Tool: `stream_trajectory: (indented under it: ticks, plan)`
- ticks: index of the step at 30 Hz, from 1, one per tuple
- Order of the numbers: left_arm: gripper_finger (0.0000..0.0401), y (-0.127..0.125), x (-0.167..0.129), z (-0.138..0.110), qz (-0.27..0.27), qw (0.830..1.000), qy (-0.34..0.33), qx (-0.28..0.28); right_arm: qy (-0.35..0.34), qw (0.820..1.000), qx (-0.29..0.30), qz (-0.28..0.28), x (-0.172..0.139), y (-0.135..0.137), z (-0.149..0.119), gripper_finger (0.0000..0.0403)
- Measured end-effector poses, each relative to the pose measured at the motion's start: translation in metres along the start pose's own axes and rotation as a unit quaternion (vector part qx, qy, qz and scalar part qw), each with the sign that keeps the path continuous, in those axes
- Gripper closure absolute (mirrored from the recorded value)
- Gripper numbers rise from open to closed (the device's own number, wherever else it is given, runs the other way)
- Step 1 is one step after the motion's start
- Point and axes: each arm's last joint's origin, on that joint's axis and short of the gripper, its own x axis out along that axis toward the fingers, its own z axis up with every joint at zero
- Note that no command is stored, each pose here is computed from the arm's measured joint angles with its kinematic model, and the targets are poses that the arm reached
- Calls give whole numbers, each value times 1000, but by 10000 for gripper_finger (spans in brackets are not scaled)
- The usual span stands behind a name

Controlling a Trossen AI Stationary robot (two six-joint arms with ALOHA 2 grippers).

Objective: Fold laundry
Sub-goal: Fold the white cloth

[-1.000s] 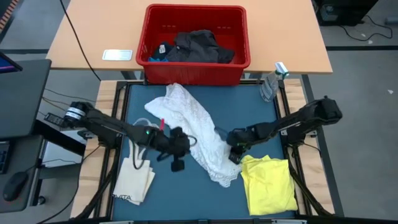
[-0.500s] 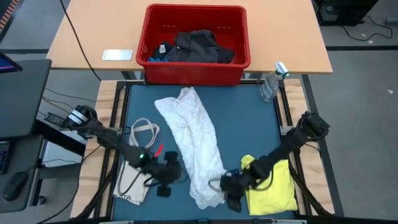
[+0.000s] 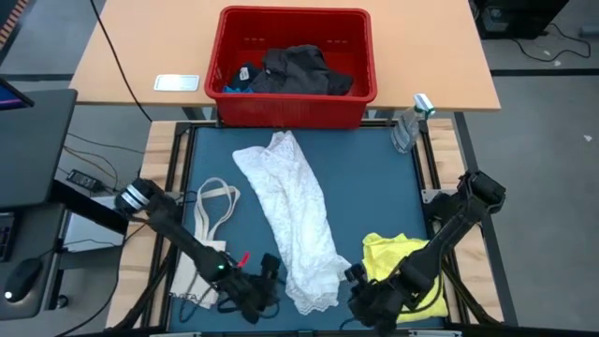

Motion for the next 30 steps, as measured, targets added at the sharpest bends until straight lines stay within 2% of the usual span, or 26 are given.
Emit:
stream_trajectory:
  ticks: [2, 4, 8, 12, 17, 20, 23, 27, 30]
  plan:
    - [115, 4, 12, -6, 14, 1000, 9, 0, 20, 999, -23, -29, 2, -11, -2, 249]
    - [90, 9, 23, -10, 23, 1000, 14, -6, 50, 997, -22, -56, 3, -25, -7, 220]
    - [70, 22, 42, -15, 41, 999, 5, -17, 79, 994, -7, -70, 14, -51, -17, 165]
    - [77, 32, 60, -20, 52, 999, -3, 13, 71, 996, -43, -24, 41, -65, -41, 128]
    - [119, 32, 70, -25, 22, 1000, -6, 7, 12, 997, -78, -18, 59, -67, -54, 119]
    - [161, 27, 69, -25, 17, 1000, -9, 5, 2, 996, -88, -12, 67, -71, -67, 127]
    - [214, 23, 69, -25, 12, 1000, -14, -22, 21, 999, -45, 16, 78, -75, -83, 152]
    - [284, 16, 67, -26, 3, 997, -15, -74, 35, 998, -3, 42, 91, -73, -91, 218]
    - [332, 11, 65, -25, -7, 993, -19, -115, 19, 996, 48, 66, 93, -73, -79, 291]
